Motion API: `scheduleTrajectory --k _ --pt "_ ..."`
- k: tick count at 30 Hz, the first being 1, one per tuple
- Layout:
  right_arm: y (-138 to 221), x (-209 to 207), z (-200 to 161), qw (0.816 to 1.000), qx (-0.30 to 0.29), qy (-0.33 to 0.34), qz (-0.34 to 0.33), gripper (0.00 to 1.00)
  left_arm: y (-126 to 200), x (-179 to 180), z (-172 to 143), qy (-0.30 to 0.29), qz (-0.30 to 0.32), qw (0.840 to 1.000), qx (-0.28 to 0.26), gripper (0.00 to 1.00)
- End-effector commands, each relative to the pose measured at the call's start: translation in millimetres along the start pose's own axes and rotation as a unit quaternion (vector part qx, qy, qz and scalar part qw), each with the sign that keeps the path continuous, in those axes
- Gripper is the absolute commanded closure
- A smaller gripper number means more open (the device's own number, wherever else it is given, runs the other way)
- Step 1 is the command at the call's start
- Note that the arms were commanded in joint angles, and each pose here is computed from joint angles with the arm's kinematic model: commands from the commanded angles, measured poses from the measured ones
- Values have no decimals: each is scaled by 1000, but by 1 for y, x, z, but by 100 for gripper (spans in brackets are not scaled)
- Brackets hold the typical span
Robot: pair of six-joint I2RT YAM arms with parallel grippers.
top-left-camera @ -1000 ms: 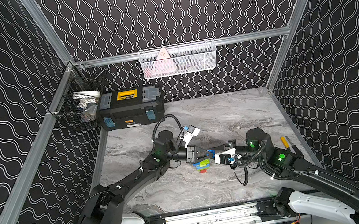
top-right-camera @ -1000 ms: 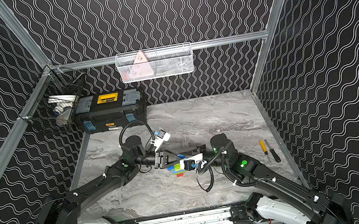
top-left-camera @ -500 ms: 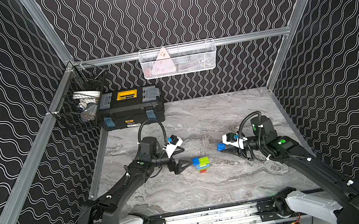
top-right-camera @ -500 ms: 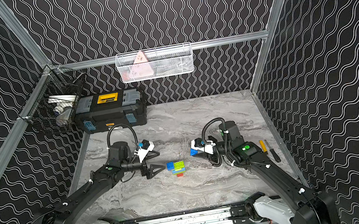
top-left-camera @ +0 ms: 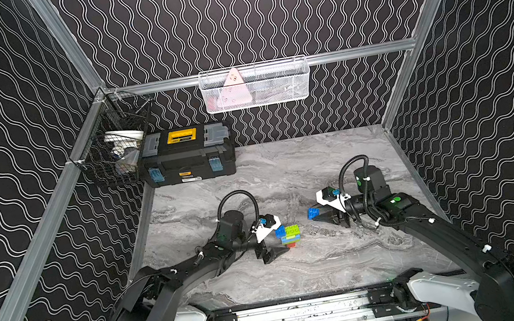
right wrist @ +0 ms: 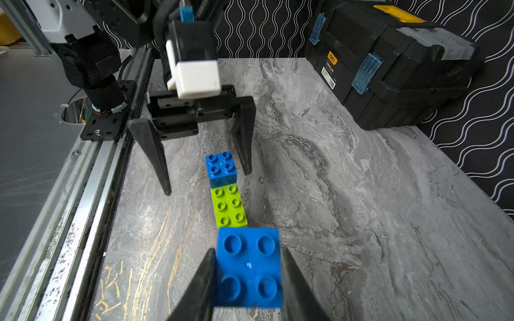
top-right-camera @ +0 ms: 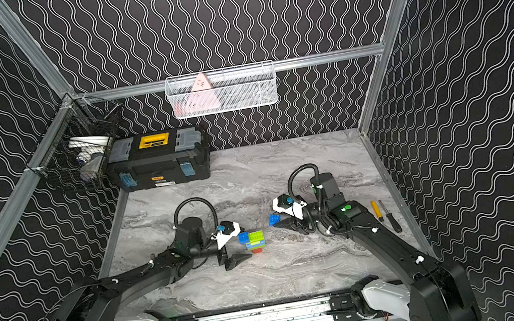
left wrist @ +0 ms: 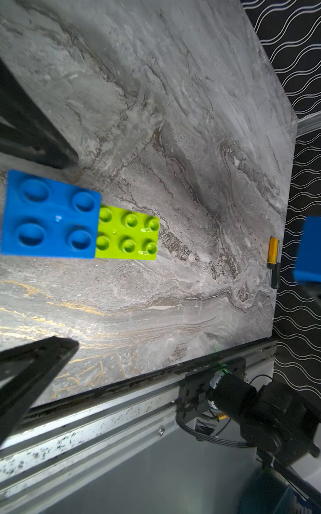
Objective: Assemble a carrot with lego
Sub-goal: Assemble the lego brick with the lego brick.
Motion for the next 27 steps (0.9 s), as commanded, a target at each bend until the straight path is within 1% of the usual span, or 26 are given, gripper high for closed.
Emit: scheduleTrajectory --k 1,4,7,10,15,21,27 --pt "-1 7 1 1000 -8 7 26 86 -6 0 15 -28 5 999 -42 1" --pt "-4 10 -5 999 -3 3 34 86 -9 1 16 -24 9 998 -49 1" --pt "-8 12 -11 999 1 1 39 86 -13 5 15 -21 10 998 -51 5" --pt "-13 12 -15 999 4 2 45 86 -16 6 12 -14 8 998 -56 14" --pt "-20 12 -16 998 1 6 63 86 -19 10 11 -17 11 998 -62 32" --pt "-34 16 -20 995 9 13 99 86 -23 12 13 -16 6 997 -70 41" --pt "-44 20 -25 991 16 12 132 86 -24 8 12 -16 -6 997 -71 54"
Point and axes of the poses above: each gripper's point midway between its finger pads, its own y axis back along the fingers, its own x axis along the line the jaws close on, z = x × y, the point moved 1 cm from there along y, back along the fingers, and after that the axes turned 14 degrees about y, right-handed, at the moved point
